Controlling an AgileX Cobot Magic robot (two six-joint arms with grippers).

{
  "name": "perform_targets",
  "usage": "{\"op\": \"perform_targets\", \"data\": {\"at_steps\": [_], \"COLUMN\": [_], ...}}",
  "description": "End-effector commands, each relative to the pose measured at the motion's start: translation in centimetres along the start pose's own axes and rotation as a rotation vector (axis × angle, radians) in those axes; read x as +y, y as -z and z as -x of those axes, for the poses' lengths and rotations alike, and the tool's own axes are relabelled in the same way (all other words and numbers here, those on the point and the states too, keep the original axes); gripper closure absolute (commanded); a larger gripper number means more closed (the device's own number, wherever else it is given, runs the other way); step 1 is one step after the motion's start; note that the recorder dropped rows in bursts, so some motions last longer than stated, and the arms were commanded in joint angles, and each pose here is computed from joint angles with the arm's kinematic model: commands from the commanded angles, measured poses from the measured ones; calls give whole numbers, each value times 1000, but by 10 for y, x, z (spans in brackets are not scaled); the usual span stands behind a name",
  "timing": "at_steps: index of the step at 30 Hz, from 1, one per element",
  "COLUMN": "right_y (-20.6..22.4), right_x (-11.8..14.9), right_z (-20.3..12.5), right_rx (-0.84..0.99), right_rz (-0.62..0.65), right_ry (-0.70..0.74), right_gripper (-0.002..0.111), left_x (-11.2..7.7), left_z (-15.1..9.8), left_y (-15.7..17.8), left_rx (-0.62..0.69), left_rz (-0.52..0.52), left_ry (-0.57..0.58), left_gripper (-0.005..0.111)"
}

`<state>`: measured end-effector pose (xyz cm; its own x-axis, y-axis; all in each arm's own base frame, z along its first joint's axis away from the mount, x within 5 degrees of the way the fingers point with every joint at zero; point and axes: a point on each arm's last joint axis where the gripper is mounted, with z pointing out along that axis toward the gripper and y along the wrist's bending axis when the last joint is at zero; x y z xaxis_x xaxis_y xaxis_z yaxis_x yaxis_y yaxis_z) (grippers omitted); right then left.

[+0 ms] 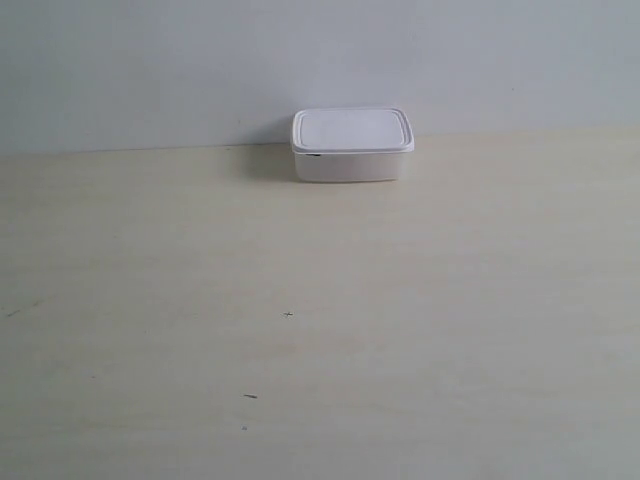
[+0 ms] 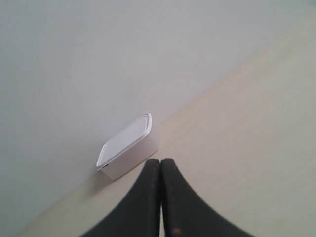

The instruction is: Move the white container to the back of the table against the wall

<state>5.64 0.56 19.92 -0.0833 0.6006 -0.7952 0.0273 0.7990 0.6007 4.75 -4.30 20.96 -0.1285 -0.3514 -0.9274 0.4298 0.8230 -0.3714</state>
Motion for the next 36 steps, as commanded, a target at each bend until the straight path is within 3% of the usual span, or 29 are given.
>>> {"op": "perform_targets", "data": {"at_steps": [1,30,33,36], "right_y": [0,0,0,0], "right_x": [-3,-3,-3,-3], "right_z": [0,0,0,0], "right_rx": [-22,-23,-23,-23], "right_rz": [-36,-36,-36,-36], "right_ry": [14,14,14,14], "right_gripper": [108,108,108,108], "left_x": [1,1,1,5], "left_z": [1,1,5,23], "left_y": [0,0,0,3], "left_rx": [-20,-20,-67,-238], "left_rz": [29,31,20,41], "left_ry": [-1,-2,95,386], "left_gripper": [107,107,107,107]}}
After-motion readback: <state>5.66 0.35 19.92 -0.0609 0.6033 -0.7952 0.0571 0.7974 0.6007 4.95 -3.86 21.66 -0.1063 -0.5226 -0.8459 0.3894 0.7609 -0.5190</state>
